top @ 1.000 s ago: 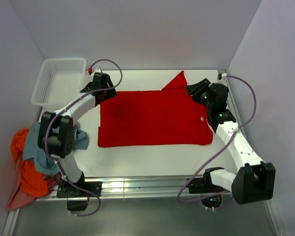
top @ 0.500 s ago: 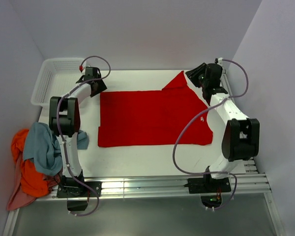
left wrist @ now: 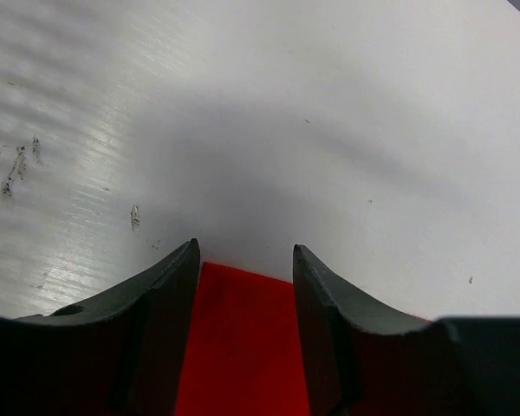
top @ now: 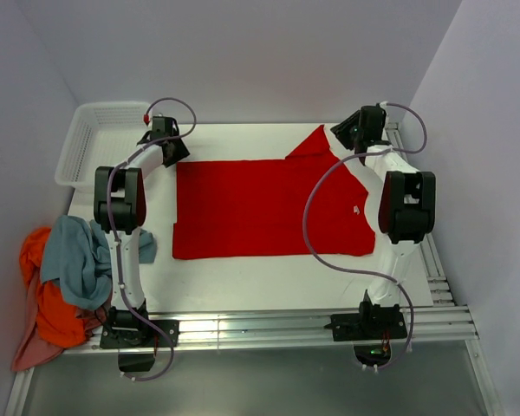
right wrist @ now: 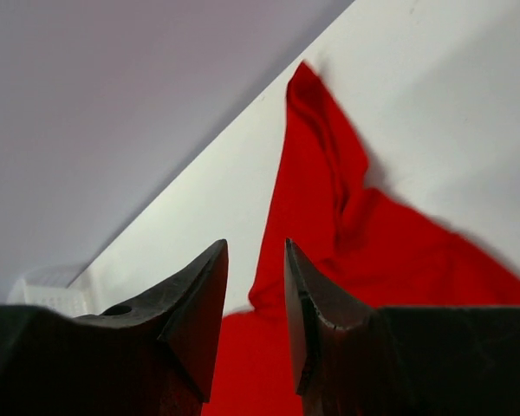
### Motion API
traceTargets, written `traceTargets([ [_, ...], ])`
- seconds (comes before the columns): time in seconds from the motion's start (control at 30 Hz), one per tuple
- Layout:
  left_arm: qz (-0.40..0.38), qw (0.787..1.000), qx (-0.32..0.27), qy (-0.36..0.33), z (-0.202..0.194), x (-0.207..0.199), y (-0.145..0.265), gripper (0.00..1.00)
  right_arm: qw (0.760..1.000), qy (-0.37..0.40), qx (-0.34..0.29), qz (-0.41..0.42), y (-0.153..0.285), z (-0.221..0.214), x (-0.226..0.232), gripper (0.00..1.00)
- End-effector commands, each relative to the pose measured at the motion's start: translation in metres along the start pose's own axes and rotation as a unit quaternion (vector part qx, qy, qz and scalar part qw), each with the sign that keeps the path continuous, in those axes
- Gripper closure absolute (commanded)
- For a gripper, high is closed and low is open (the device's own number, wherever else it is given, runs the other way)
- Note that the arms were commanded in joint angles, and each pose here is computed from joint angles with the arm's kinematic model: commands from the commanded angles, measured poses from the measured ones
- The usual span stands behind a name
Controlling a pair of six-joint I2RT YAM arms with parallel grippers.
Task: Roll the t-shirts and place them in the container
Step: Fold the tshirt
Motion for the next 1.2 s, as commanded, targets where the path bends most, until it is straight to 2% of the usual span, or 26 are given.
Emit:
traceTargets([
  [0.0,-0.005,1.000,0.023,0.001,-0.014,0.001,-0.003,0.48,0.999,0.004,-0.032,-0.004,-0.009,0.033,0.001,0.60],
  [0.23,0.022,1.000,0.012,0.000,-0.016,0.013,0.009,0.42,1.000,-0.013,-0.010,-0.007,-0.045,0.021,-0.017,0.60],
  [0.53,0.035,0.999,0.014,-0.009,-0.021,0.018,0.018,0.45,1.000,-0.025,0.000,-0.007,-0.073,0.011,-0.030,0.59],
  [0.63,0.044,0.999,0.023,-0.015,-0.027,0.020,0.015,0.48,1.000,-0.023,-0.005,-0.009,-0.078,0.016,-0.030,0.53],
  [0.77,0.043,0.999,0.025,-0.018,-0.032,0.018,0.013,0.54,1.000,-0.022,0.002,-0.016,-0.086,0.015,-0.034,0.49],
  [1.13,0.052,0.998,0.021,-0.021,-0.032,0.022,0.013,0.79,0.999,-0.035,0.009,0.006,-0.093,0.008,-0.033,0.49],
  [1.17,0.053,0.998,0.022,-0.022,-0.032,0.022,0.012,0.86,0.999,-0.034,0.011,0.011,-0.095,0.008,-0.032,0.48],
])
Point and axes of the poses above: each gripper's point midway between its finger pads, its own y axis back along the fingers, its own x axis along the line the jaws close on, z = x × y, the point moved 1 cm from there along y, back along the fingers, and after that the axes turned 9 degrees about y, right-handed, at the moved point
